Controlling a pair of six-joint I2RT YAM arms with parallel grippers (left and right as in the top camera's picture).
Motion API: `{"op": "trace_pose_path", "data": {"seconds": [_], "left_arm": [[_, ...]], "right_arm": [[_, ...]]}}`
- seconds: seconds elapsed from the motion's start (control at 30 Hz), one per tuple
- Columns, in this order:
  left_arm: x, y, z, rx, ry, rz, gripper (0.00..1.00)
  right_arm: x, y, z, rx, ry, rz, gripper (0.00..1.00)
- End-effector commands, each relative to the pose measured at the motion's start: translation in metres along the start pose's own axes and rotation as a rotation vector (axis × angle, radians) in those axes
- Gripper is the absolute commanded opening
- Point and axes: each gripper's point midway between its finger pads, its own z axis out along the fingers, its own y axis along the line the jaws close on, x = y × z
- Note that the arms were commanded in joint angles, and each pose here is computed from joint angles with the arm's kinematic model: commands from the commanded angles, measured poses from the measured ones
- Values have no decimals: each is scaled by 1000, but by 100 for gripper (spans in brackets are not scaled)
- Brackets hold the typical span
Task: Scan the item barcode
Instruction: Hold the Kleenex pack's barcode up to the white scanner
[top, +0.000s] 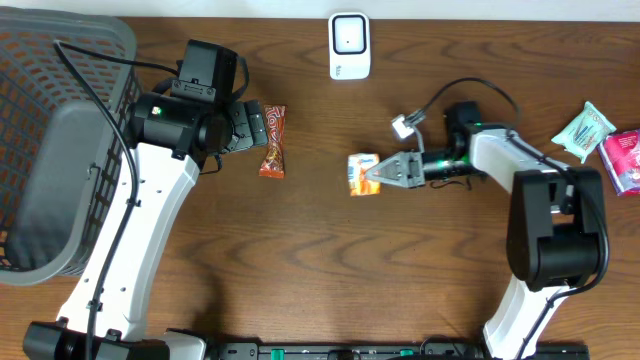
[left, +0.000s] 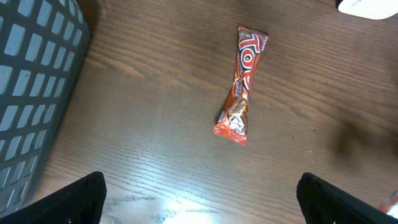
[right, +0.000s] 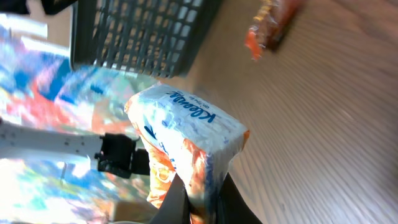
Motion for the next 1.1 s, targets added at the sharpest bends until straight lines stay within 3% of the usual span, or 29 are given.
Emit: {"op": "trace_pose_path", "data": {"seconds": [0.0, 0.07, 0.23, 0.3, 0.37, 0.4, 0.57, 0.7, 0.83, 1.07], "left_arm": [[0, 3, 0, -11, -2, 1, 98], [0, 3, 0, -11, -2, 1, 98], [0, 3, 0, -11, -2, 1, 98], [0, 3, 0, -11, -2, 1, 98], [0, 3, 0, -11, -2, 1, 98], [0, 3, 0, -11, -2, 1, 98], [0, 3, 0, -11, -2, 1, 98], [0, 3, 0, -11, -2, 1, 98], [0, 3, 0, -11, -2, 1, 98], [0, 3, 0, -11, -2, 1, 98]], "right_arm": [[-6, 8, 10, -67, -10, 20, 1], [-14, -1, 14, -14, -2, 109, 1], [-46, -64, 9, 545, -86, 351, 1], [-67, -67, 5, 674, -135, 313, 1], [-108, -69, -15, 946, -235, 211, 1], [-132, -66, -35, 1172, -290, 101, 1], [-175, -28, -65, 1702, -411, -268, 1], [-203, -16, -55, 1779, -453, -456, 1], [-239, -14, -52, 1681, -566, -475, 1], [-290, -49, -26, 1599, -503, -447, 1]]}}
